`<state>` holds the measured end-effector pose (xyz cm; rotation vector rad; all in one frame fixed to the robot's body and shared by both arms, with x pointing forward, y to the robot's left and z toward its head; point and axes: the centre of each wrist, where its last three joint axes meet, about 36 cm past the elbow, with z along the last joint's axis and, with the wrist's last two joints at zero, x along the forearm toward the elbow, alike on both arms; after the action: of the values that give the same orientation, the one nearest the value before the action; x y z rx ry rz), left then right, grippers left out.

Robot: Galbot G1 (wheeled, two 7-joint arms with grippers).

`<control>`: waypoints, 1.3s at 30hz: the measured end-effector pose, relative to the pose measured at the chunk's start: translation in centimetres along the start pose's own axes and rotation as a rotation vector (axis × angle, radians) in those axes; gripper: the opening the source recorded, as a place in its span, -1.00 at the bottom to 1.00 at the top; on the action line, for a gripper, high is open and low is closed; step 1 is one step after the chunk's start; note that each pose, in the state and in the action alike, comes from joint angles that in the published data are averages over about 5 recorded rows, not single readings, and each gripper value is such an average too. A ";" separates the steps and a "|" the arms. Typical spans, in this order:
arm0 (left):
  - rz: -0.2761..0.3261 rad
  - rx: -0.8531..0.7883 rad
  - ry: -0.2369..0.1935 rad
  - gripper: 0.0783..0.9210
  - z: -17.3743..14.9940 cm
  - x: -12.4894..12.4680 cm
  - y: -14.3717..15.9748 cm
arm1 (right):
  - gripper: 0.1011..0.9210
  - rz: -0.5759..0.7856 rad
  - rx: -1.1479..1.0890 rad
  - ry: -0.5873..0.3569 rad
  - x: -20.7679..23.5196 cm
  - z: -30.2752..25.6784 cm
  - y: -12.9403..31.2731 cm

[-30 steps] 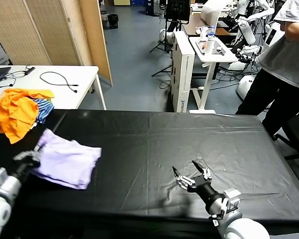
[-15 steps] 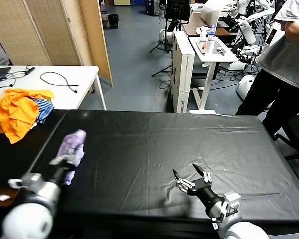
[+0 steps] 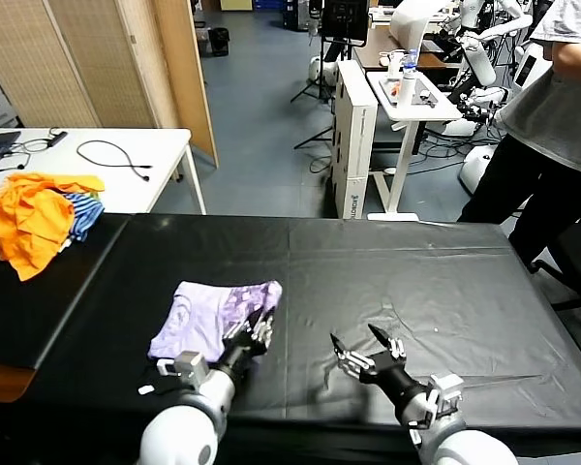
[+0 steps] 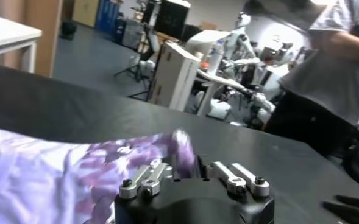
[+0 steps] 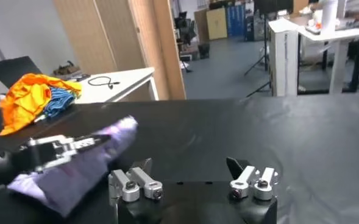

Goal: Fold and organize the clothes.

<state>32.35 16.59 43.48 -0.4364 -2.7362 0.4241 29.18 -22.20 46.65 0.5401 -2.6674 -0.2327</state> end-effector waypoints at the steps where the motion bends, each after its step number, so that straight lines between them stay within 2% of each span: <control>1: 0.010 0.001 -0.001 0.09 0.0 0.0 -0.1 | 0.97 -0.010 -0.016 0.013 -0.3 -0.1 -0.1; 5: 0.049 0.015 -0.021 0.68 -0.7 0.2 0.2 | 0.97 -0.051 -0.084 0.062 -1.4 -0.7 -0.1; 8: 0.041 0.006 -0.059 0.92 -1.9 0.3 1.3 | 0.97 -0.088 -0.138 0.096 -2.7 -1.0 0.0; 14: -0.036 -0.066 -0.122 0.97 -4.2 1.3 4.5 | 0.97 -0.162 -0.216 0.151 -5.9 -0.7 0.0; 21: -0.088 -0.073 -0.136 0.97 -4.8 2.5 6.4 | 0.96 -0.187 -0.222 0.181 -9.2 0.6 0.1; 23: -0.099 -0.075 -0.137 0.97 -4.9 2.7 6.6 | 0.90 -0.195 -0.222 0.189 -10.0 0.9 0.2; 27: -0.117 -0.078 -0.138 0.97 -4.9 3.1 7.0 | 0.62 -0.212 -0.216 0.199 -11.3 1.4 0.6; 29: -0.127 -0.077 -0.136 0.97 -4.8 3.3 7.1 | 0.41 -0.219 -0.212 0.203 -11.9 1.7 0.8; 37: -0.163 -0.082 -0.132 0.97 -4.3 3.9 7.5 | -0.73 -0.222 -0.200 0.206 -12.7 2.1 1.1; 39: -0.171 -0.082 -0.133 0.97 -4.3 4.0 7.7 | -0.86 -0.207 -0.182 0.210 -12.5 2.0 0.7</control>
<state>32.26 25.95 45.90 -0.1976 -2.8985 0.3074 38.65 -16.30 40.59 0.7389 -2.3589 -0.4474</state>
